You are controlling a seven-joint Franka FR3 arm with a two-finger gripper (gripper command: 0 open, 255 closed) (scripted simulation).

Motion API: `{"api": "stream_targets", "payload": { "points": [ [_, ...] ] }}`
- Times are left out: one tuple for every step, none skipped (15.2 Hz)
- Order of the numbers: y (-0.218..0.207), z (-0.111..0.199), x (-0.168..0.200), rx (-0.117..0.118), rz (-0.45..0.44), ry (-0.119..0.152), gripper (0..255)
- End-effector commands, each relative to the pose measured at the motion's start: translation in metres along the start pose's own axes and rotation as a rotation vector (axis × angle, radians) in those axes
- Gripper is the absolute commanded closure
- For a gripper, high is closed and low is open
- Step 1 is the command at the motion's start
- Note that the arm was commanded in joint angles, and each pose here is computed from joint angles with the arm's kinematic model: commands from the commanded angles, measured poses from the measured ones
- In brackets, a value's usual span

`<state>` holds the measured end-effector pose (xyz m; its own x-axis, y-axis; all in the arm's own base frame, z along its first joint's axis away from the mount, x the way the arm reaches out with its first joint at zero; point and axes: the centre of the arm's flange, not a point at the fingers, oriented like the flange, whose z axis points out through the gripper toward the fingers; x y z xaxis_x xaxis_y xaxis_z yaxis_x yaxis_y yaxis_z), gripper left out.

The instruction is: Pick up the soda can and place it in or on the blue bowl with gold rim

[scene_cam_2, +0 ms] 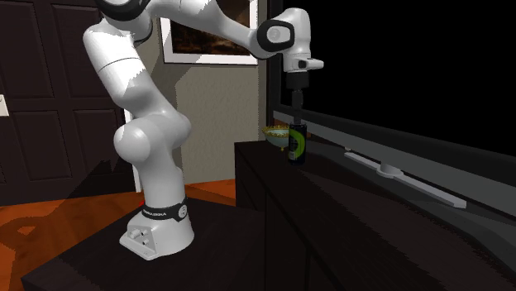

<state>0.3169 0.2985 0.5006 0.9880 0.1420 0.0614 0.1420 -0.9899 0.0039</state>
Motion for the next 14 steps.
{"api": "stream_targets", "payload": {
  "points": [
    [-0.011,0.035,0.004,0.003,-0.085,-0.062,0],
    [-0.011,0.035,0.004,0.003,-0.085,-0.062,0],
    [-0.011,0.035,0.004,0.003,-0.085,-0.062,0],
    [-0.011,0.035,0.004,0.003,-0.085,-0.062,0],
    [-0.011,0.035,0.004,0.003,-0.085,-0.062,0],
    [-0.005,0.036,0.002,0.003,-0.085,-0.062,255],
    [-0.007,0.034,0.004,0.003,-0.085,-0.062,255],
    [-0.009,0.033,0.001,0.003,-0.085,-0.062,255],
    [-0.011,0.029,0.009,0.003,-0.085,-0.062,255],
    [-0.011,0.027,0.011,0.004,-0.085,-0.062,255],
    [-0.008,0.027,0.013,0.003,-0.085,-0.062,255],
    [-0.009,0.033,0.015,0.005,-0.085,-0.062,255],
    [-0.009,0.039,0.013,0.005,-0.086,-0.063,255],
    [-0.011,0.041,0.019,0.006,-0.086,-0.062,255]
  ]
}}
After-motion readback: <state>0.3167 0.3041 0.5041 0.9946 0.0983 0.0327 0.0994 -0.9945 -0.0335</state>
